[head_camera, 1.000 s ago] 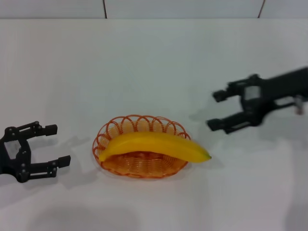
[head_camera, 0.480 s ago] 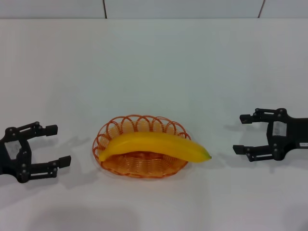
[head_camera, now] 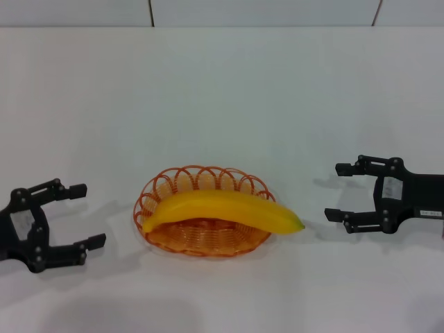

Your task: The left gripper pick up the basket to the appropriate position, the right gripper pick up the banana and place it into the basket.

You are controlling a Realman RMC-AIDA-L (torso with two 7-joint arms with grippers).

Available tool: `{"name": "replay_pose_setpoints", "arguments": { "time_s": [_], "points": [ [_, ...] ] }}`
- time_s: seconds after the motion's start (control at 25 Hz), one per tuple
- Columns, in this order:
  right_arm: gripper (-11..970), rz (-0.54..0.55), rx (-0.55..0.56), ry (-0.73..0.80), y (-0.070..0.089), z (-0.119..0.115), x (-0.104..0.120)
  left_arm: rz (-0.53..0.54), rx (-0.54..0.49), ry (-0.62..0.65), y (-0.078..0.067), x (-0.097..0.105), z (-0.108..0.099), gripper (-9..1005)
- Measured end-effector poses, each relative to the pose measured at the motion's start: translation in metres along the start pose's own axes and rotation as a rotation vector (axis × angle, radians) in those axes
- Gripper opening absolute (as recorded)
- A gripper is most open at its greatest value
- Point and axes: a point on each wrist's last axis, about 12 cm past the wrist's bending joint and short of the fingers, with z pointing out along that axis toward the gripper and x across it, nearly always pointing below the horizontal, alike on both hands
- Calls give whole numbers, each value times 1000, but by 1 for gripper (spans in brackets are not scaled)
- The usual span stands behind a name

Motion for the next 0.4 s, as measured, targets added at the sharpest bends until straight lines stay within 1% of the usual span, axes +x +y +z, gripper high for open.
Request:
{"name": "replay_pose_setpoints", "arguments": {
  "time_s": [0.2,0.4],
  "points": [
    [861,-8,0,-31,4,3,2,32,-2,1,-8,10,3,865],
    [861,-25,10,-60,5,6,2,50,-24,-1,-8,15,5,865]
  ]
}}
